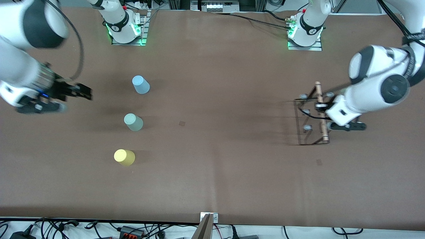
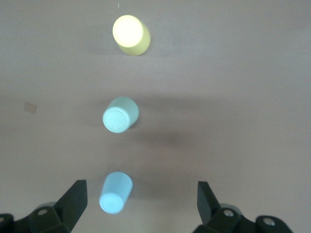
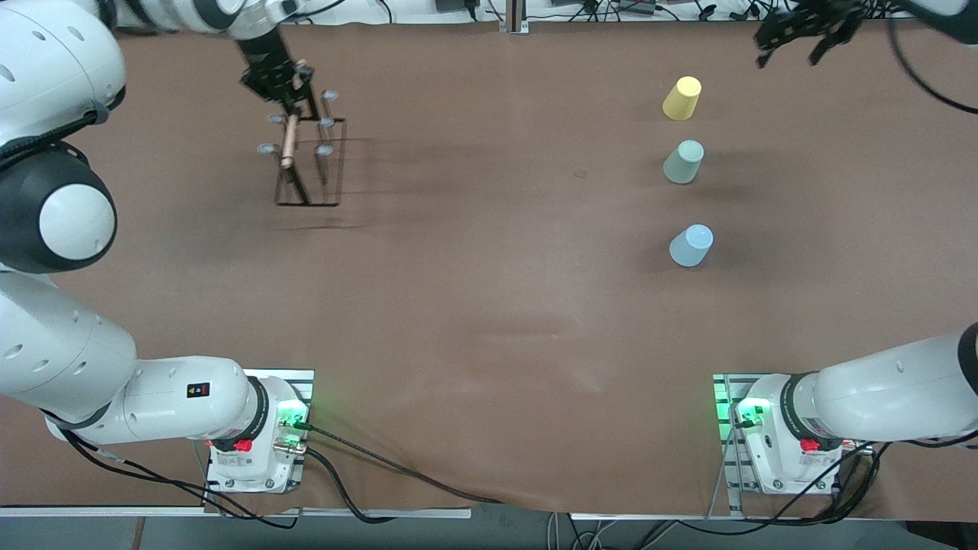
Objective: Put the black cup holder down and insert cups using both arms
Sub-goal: 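Carry the rack with the left gripper while the right gripper nears the cup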
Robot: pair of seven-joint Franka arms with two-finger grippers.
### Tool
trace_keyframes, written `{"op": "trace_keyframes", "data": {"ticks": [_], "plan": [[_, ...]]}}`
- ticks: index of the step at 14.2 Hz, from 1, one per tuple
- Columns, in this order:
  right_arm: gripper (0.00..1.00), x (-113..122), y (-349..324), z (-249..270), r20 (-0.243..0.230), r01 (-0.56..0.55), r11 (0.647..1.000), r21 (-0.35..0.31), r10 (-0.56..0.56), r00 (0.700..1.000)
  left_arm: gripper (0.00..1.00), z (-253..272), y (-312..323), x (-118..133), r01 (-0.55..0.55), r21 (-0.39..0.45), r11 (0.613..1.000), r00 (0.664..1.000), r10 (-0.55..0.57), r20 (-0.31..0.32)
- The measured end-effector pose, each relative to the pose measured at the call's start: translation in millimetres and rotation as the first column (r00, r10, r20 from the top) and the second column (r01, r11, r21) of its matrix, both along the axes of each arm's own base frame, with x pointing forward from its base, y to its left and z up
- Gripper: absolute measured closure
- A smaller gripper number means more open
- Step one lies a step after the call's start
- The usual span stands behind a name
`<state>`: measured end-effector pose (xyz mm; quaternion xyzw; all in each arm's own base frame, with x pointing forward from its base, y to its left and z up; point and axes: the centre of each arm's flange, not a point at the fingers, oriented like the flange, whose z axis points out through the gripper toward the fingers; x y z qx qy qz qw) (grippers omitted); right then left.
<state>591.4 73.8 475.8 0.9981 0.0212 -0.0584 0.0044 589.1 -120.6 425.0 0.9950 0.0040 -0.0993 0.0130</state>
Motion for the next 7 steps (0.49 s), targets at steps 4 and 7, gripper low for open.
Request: {"op": "trace_keyframes", "data": {"ticks": [4,7], "plan": [[0.00,19.3,28.2,-86.1,-0.076,0.030,0.999,-0.015,-0.031,0.997,0.85,51.3,-137.5,-28.1,-0.005,-0.034,0.999,0.998,0.007,0.064],[0.00,24.0,31.0,-137.5,-0.143,0.051,0.999,-0.003,-0.051,0.988,0.85,54.8,-225.0,-49.0,-0.002,-0.066,0.998,0.998,0.006,0.061]]}}
